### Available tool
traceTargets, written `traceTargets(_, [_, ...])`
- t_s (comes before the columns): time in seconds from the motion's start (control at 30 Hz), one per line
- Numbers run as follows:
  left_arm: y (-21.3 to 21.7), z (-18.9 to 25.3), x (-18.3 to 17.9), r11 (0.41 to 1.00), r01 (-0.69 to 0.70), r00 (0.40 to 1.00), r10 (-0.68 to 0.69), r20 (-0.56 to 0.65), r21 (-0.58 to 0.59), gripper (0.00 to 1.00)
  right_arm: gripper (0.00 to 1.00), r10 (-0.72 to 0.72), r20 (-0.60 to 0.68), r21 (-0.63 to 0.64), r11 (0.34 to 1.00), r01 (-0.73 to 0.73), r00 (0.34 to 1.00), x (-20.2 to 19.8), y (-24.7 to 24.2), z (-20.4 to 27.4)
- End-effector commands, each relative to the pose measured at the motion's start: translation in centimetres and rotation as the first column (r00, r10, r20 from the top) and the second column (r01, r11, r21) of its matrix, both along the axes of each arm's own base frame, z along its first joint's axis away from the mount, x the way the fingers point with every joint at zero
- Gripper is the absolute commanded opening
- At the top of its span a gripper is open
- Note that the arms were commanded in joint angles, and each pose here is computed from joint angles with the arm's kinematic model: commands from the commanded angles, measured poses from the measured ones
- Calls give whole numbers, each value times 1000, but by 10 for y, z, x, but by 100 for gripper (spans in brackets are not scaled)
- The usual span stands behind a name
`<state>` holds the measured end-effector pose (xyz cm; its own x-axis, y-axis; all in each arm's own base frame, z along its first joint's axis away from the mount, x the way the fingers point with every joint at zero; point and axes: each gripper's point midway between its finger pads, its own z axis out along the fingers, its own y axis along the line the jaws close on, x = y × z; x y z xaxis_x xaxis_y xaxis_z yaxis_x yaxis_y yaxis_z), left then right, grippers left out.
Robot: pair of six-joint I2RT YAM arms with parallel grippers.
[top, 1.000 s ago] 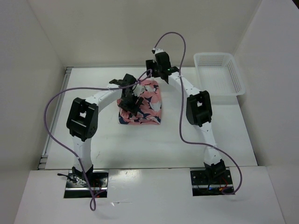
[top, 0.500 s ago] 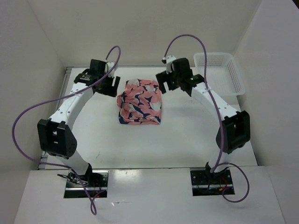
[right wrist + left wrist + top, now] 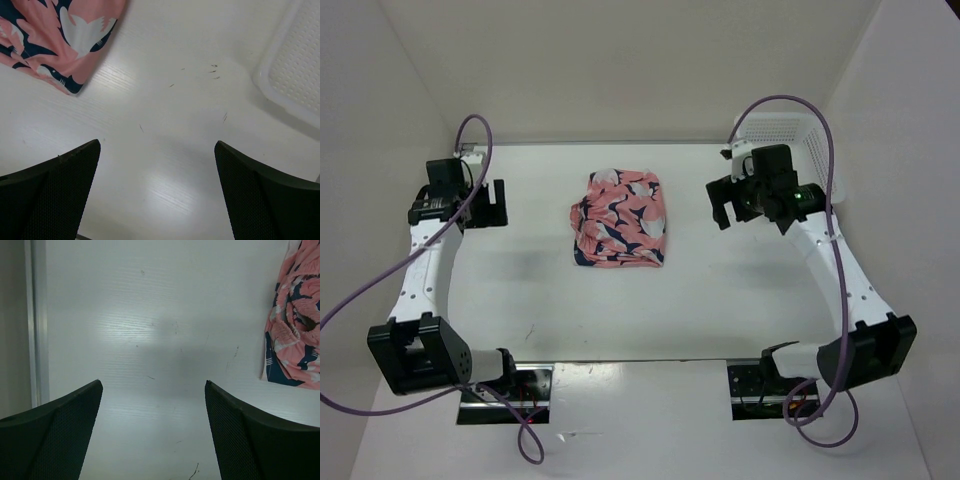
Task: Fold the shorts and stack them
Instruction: Fold the shorts
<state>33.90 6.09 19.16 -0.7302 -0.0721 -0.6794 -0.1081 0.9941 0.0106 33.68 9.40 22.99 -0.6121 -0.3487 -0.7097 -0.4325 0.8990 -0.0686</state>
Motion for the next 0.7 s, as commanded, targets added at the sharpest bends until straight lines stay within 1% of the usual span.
traceTargets(0.0, [1, 20, 4, 1000, 18, 996, -16, 89, -24, 90, 100, -68, -28, 2, 998, 68, 997, -21, -11, 1])
traceTargets(0.07, [-1, 19, 1, 999, 28, 995, -24, 95, -44, 90, 100, -154, 0, -16, 988, 154, 988, -20, -26, 8])
traceTargets(0.17, [-3, 22, -2, 997, 40, 994, -34, 109, -59, 90, 100, -234, 27, -20, 972, 234, 972, -23, -37, 19])
traceTargets(0.27, [-3, 21, -4, 997, 38, 994, -31, 109, -66, 93, 100, -291, 59, -27, 956, 293, 955, -25, -47, 26])
traceTargets(0.3, [-3, 24, -5, 997, 39, 992, -31, 119, -63, 93, 100, -304, 85, -10, 952, 306, 949, -24, -48, 35])
traceTargets(0.43, [-5, 24, -8, 997, 46, 992, -37, 122, -68, 93, 100, -311, 113, 0, 950, 313, 943, -25, -49, 43])
traceTargets(0.67, [-6, 23, -12, 997, 46, 992, -37, 124, -67, 94, 100, -338, 134, 16, 941, 339, 932, -25, -52, 45])
